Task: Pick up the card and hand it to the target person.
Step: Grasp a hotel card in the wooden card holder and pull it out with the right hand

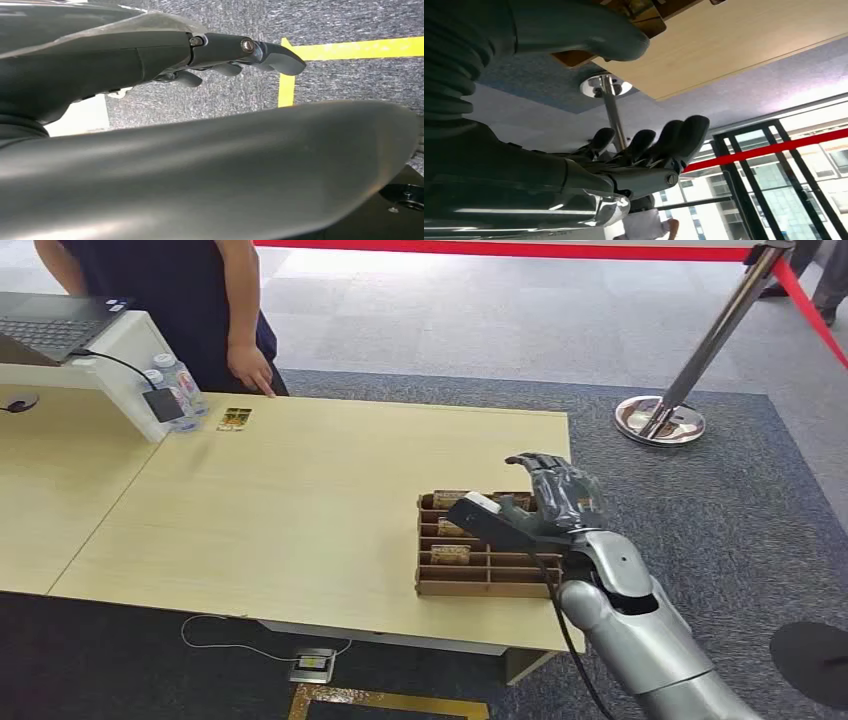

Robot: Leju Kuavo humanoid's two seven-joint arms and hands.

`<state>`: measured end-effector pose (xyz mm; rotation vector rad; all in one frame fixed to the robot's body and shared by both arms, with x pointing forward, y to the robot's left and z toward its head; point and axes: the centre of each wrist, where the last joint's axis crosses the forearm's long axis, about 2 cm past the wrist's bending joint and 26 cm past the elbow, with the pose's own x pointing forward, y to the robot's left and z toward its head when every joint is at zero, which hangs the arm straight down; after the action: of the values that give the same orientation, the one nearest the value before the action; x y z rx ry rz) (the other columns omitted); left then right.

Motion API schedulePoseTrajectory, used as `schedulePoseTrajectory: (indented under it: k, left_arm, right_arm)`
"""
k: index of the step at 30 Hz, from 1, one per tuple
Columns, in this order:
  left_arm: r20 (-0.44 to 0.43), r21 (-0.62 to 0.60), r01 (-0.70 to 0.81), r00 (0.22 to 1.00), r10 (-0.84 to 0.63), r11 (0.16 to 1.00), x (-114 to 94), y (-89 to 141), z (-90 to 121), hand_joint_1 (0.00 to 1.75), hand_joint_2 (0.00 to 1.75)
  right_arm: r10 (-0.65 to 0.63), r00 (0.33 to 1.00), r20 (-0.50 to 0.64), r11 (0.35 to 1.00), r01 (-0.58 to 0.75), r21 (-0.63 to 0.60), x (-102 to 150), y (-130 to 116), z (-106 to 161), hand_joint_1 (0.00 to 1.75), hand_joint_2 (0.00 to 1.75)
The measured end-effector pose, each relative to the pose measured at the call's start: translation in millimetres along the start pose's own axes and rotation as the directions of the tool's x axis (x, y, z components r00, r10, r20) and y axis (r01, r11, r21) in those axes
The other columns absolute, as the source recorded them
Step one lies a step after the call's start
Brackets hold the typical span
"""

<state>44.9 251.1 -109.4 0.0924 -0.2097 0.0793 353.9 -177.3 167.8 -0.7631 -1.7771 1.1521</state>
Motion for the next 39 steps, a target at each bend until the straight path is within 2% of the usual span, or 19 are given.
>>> schedulePoseTrajectory:
  k: [4,11,22,26,28,36,39]
  left_arm:
    - [0.0,0.004,-0.002,1.0,0.002,1.0,0,0,0,0.0,0.0]
    - [-0.002,0.006,-0.005,1.0,0.005,1.0,0,-1,0,0.0,0.0]
    - [-0.004,0.006,-0.005,1.0,0.005,1.0,0,-1,0,0.0,0.0]
    - [-0.004,0.006,-0.008,1.0,0.008,1.0,0,-1,0,0.0,0.0]
    - [-0.005,0.006,-0.008,1.0,0.008,1.0,0,-1,0,0.0,0.0]
    - [-0.006,0.006,-0.006,1.0,0.006,1.0,0,-1,0,0.0,0.0]
    - [-0.005,0.005,-0.003,1.0,0.003,1.0,0,-1,0,0.0,0.0]
  right_arm:
    - [-0.016,1.0,0.006,1.0,0.016,-0.003,3,0,-2,0.9,1.75]
    - [-0.02,1.0,0.012,1.0,0.02,-0.001,6,-3,-10,0.88,1.75]
    - [0.01,1.0,-0.015,0.999,-0.009,0.032,5,0,-25,0.67,1.75]
    - [0.013,1.0,-0.025,0.999,-0.012,0.046,4,2,-28,0.65,1.75]
    - [0.014,0.999,-0.031,0.998,-0.012,0.054,3,4,-28,0.69,1.75]
    - [0.014,0.998,-0.054,0.997,-0.01,0.075,-2,11,-27,1.02,1.75]
    - [0.014,0.998,-0.062,0.997,-0.009,0.078,-5,12,-25,0.97,1.75]
